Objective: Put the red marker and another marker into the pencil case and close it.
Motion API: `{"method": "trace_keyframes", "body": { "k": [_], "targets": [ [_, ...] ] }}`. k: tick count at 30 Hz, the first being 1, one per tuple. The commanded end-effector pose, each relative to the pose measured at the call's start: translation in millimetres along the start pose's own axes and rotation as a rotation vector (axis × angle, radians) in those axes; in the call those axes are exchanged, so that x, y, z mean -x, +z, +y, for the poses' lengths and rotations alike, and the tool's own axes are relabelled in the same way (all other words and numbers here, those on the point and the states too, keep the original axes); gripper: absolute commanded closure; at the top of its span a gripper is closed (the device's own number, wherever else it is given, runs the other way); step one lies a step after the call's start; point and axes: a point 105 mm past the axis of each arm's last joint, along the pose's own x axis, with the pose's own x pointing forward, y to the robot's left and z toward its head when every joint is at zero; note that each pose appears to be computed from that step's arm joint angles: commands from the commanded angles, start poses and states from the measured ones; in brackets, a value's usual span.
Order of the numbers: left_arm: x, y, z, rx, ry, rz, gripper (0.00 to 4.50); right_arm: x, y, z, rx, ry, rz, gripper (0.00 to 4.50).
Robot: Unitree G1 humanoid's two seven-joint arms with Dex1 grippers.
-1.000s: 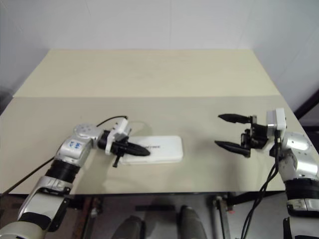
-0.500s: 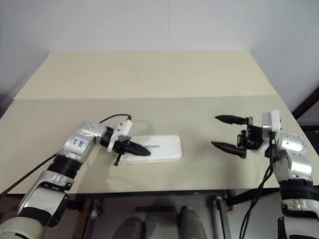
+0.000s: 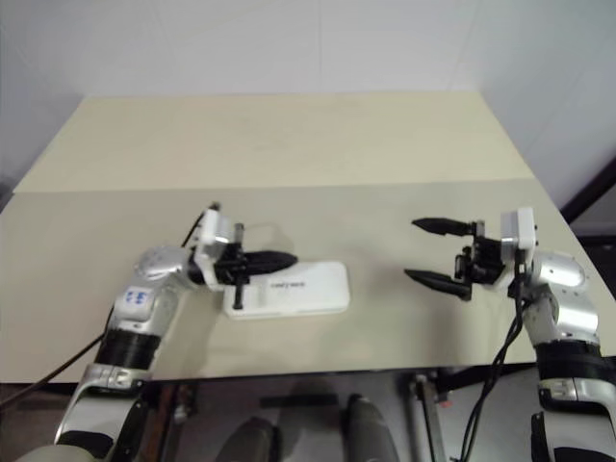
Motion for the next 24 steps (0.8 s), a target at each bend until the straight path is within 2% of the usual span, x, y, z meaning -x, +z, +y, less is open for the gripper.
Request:
{"method": "trace_keyframes", "body": {
  "k": [1, 6, 14, 20, 24],
  "targets": [
    [28.4, 10.2, -2.4, -0.036, 0.036, 0.002, 4.47, 4.1, 12.9, 2.6, 0.023, 0.068, -0.018, 0.00],
    [66.9, 8.9, -10.3, -0.041, 0.030, 0.107, 2.93, 3.9, 14.3, -1.2, 0.020, 0.069, -0.002, 0.00],
    [90.1, 19.6, -7.4, -0.075, 0.004, 0.133, 0.12, 6.7, 14.5, -7.8, 0.015, 0.054, 0.007, 0.00],
    [103.9, 20.4, -6.0, -0.088, -0.029, 0.184, 0.05, 7.8, 18.2, -17.1, 0.043, 0.033, 0.017, 0.00],
    [114.3, 8.4, 0.3, -0.136, -0.031, 0.275, 0.05, 7.0, 18.9, -16.9, 0.056, 0.023, -0.008, 0.00]
  ]
}}
